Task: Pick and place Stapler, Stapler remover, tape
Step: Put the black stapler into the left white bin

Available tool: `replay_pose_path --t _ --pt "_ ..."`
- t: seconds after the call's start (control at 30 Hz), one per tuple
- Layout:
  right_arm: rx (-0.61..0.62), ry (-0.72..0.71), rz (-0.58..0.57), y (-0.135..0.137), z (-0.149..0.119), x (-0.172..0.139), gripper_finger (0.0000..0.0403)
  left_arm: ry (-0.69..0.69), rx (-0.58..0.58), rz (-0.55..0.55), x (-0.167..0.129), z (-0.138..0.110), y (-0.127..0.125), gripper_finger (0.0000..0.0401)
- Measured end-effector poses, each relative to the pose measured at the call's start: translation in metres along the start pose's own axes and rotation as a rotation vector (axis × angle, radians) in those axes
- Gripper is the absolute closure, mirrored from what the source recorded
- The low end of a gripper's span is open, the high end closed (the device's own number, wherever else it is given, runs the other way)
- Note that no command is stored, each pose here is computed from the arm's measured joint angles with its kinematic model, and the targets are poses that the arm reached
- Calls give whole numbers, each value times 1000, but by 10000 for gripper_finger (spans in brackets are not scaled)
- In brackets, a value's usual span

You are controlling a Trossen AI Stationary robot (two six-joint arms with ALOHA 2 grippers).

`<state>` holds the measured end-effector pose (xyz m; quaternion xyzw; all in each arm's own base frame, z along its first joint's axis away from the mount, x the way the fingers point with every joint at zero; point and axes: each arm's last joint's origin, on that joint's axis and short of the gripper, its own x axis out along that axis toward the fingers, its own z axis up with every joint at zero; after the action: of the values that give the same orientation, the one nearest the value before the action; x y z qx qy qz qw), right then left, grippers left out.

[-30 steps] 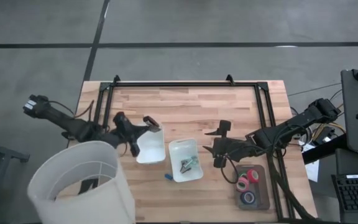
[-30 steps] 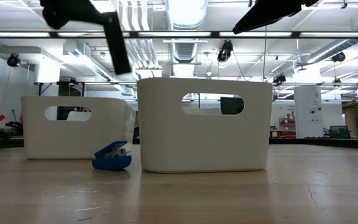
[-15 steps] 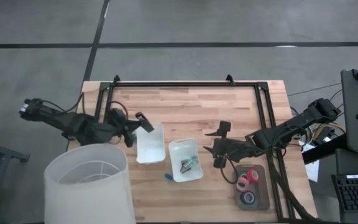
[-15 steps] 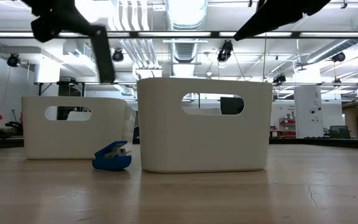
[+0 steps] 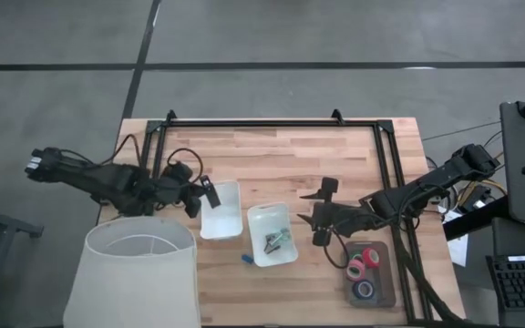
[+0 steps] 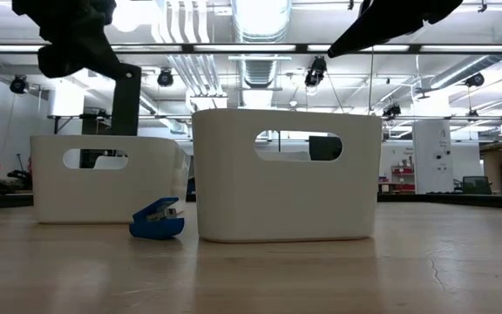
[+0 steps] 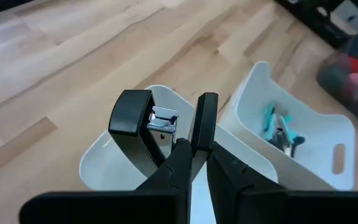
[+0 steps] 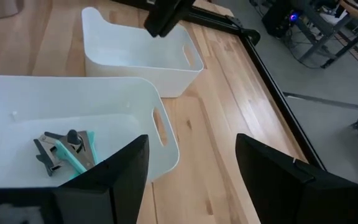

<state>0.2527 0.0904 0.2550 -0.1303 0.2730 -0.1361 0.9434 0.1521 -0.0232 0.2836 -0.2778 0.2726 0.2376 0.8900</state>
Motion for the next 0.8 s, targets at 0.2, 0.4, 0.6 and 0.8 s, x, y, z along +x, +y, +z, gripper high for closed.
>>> replay_pose_path --t 0.2,0.4,0.6,0.8 --pt "-1 -9 -1 0 1 0 166 54 30 47 16 -3 -3 370" --pt "-6 -4 -3 0 0 0 172 182 57 112 41 -11 -6 357" --pt "-5 -3 -3 0 -1 0 170 280 83 157 62 -16 -7 357" --pt "-10 0 -3 0 -2 0 174 323 87 180 75 -19 -7 332"
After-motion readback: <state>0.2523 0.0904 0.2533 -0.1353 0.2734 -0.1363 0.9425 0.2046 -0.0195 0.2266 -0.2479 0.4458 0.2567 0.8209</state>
